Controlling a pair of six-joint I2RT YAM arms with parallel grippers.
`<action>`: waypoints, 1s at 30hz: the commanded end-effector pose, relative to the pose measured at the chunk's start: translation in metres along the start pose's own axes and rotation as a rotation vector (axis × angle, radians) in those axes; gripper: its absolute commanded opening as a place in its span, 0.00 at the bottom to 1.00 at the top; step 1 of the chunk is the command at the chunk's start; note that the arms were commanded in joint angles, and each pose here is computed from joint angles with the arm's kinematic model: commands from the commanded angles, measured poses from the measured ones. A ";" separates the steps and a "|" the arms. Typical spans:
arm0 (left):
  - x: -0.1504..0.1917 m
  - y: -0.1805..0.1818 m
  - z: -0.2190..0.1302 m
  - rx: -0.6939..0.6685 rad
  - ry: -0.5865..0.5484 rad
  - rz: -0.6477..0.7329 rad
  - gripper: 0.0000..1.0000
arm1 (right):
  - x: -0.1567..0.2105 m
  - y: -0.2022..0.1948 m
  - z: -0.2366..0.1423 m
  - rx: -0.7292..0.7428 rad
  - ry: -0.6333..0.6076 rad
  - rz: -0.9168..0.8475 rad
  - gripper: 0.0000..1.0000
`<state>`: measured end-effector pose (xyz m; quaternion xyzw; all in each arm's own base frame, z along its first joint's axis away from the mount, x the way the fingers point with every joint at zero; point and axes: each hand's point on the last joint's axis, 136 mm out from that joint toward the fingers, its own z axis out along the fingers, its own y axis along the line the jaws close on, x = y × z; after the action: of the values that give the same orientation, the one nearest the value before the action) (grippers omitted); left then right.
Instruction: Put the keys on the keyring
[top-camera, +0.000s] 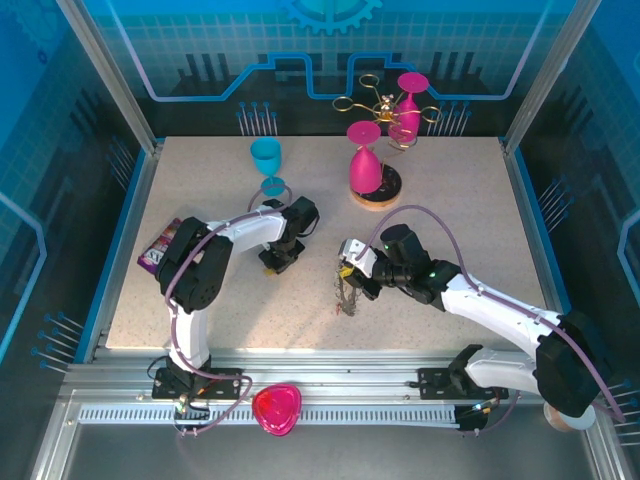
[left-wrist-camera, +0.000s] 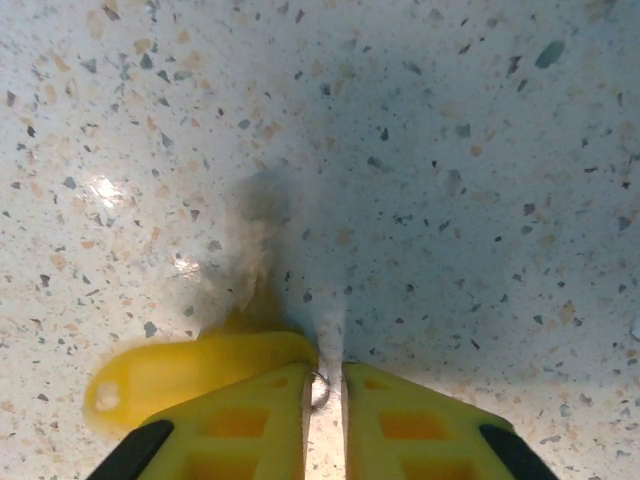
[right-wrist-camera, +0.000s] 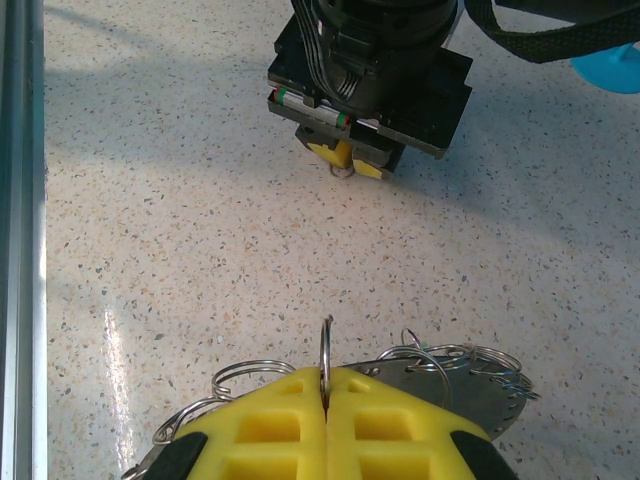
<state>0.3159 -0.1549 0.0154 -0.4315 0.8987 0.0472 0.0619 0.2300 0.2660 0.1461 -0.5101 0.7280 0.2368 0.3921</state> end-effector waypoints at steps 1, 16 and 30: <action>-0.002 0.011 -0.001 -0.017 -0.002 -0.016 0.12 | -0.013 -0.003 -0.007 0.007 -0.038 -0.013 0.00; 0.008 0.006 -0.047 0.085 -0.105 0.385 0.00 | -0.014 -0.003 -0.007 0.006 -0.037 -0.017 0.00; 0.002 0.024 -0.024 -0.067 -0.128 0.671 0.38 | -0.015 -0.002 -0.007 0.001 -0.039 -0.018 0.00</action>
<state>0.2966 -0.1509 0.0484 -0.1586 0.9776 0.0960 0.0995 0.2299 0.2660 0.1461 -0.5102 0.7280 0.2371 0.3918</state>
